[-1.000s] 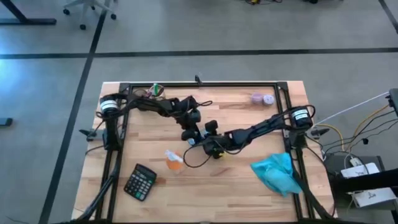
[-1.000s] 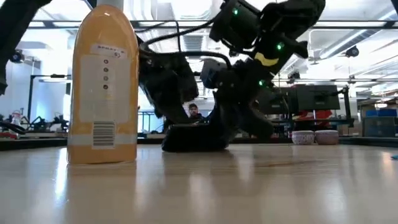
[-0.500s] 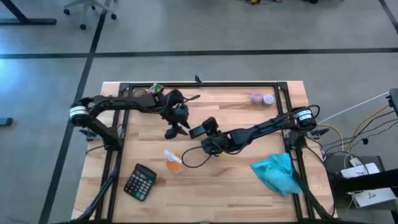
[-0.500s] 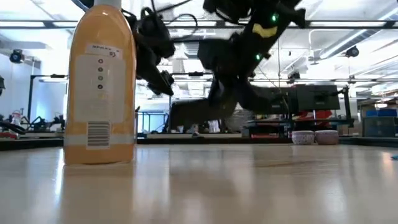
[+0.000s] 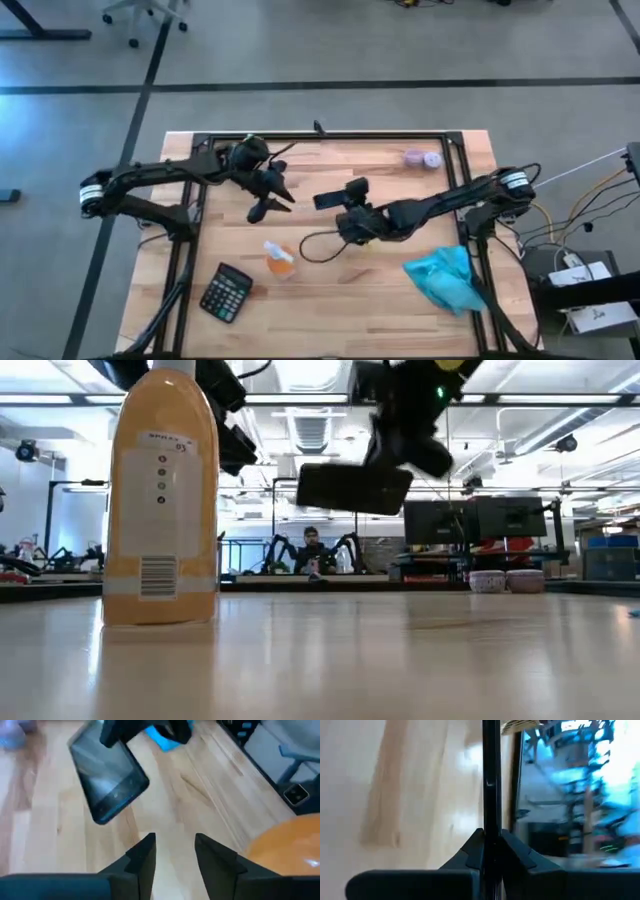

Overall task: Apply microfiber cloth
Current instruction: Spray the cellphone with the orange spray bottle

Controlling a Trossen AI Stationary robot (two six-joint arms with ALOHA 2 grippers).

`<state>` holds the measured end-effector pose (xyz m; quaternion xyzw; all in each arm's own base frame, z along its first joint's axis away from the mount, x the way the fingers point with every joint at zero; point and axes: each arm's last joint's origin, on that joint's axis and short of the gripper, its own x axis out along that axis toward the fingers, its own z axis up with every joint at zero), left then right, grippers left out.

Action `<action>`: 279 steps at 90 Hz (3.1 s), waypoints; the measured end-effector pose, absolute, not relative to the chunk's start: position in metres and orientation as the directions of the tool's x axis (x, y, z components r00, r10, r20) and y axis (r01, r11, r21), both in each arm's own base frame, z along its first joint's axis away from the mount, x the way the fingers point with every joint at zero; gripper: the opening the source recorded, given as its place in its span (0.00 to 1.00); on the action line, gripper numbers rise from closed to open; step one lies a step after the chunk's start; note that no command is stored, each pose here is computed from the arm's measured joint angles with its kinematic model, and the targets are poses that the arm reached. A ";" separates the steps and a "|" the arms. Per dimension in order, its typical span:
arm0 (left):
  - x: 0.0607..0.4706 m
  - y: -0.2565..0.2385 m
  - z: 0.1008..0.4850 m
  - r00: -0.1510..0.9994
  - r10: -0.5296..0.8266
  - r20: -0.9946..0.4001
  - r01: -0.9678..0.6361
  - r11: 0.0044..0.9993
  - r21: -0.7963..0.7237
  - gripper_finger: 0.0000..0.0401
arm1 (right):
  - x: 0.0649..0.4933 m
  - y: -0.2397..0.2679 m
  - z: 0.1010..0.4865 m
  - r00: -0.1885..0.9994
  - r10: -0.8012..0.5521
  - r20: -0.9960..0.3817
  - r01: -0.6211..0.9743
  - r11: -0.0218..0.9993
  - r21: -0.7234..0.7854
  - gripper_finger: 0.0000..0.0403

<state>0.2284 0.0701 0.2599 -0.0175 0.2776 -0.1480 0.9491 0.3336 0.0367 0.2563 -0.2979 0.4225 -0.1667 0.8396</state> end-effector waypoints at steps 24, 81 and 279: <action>0.193 0.057 0.248 0.838 -0.238 -0.491 0.155 0.966 -0.204 0.25 | 0.300 0.022 0.258 0.692 -0.402 -0.600 0.215 0.908 -0.360 0.05; 0.173 -0.021 0.189 0.788 -0.417 -0.452 0.241 0.885 -0.397 0.24 | 0.298 0.003 0.228 0.861 -0.381 -0.338 0.371 0.924 -0.094 0.05; 0.248 -0.014 0.246 0.979 0.141 0.148 -0.131 0.989 -0.075 0.54 | 0.309 -0.006 0.285 0.960 0.086 0.267 -0.061 0.993 -0.101 0.05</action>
